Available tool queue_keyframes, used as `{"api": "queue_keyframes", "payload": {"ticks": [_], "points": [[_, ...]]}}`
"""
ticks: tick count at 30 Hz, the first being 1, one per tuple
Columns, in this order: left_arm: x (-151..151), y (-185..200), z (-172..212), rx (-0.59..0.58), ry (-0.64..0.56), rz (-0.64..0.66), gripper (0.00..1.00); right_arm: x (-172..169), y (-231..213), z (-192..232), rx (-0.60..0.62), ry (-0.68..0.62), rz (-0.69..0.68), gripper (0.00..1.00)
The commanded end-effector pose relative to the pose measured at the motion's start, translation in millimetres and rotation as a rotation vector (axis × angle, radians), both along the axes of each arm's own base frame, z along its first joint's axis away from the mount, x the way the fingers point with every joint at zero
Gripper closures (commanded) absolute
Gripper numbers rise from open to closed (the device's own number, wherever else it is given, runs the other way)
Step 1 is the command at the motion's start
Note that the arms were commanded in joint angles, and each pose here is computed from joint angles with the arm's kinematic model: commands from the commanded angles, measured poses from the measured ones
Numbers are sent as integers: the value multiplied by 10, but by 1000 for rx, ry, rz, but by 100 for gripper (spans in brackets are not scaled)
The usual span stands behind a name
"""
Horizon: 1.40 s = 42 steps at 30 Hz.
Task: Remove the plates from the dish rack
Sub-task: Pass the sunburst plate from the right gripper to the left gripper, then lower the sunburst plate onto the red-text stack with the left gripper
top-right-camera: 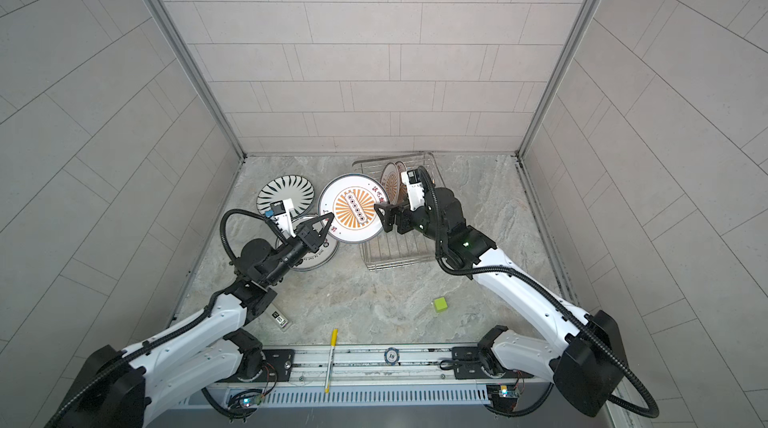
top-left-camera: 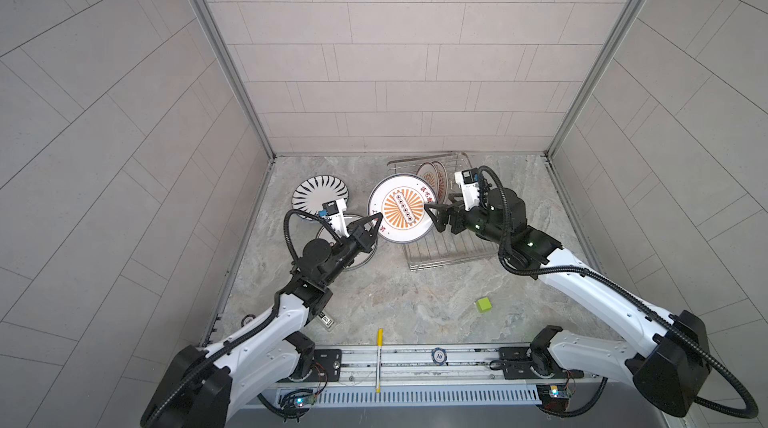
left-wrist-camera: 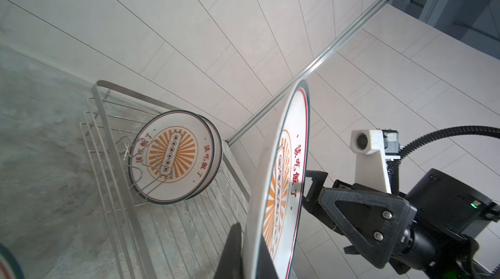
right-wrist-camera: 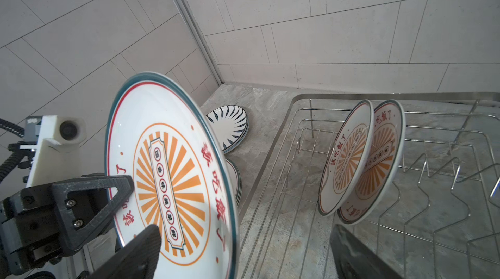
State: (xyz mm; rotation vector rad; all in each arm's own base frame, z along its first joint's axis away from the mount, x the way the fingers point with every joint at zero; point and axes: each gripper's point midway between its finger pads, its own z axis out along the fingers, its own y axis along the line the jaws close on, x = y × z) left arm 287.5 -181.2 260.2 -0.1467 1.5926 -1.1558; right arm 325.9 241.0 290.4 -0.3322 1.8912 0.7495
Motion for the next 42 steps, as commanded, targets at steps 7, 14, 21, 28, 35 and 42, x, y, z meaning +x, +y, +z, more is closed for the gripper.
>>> {"api": "queue_keyframes", "payload": {"ticks": [7, 14, 21, 28, 35, 42], "points": [[45, 822, -137, -52, 114, 340, 100, 61, 356, -1, -128, -33, 22, 0], [11, 1040, -344, -117, 202, 412, 100, 0, 781, -38, -198, -52, 106, 1], [7, 1239, -578, -192, 315, 513, 100, -55, 1116, -178, -292, -56, 160, 3], [-49, 1460, -910, -222, 488, 664, 100, -14, 1310, -375, -349, -5, 193, 4], [-40, 1442, -1112, -232, 586, 680, 100, 9, 1460, -502, -381, 18, 223, 5], [-16, 1459, -1270, -242, 658, 718, 100, 24, 1542, -635, -415, 41, 243, 6]]}}
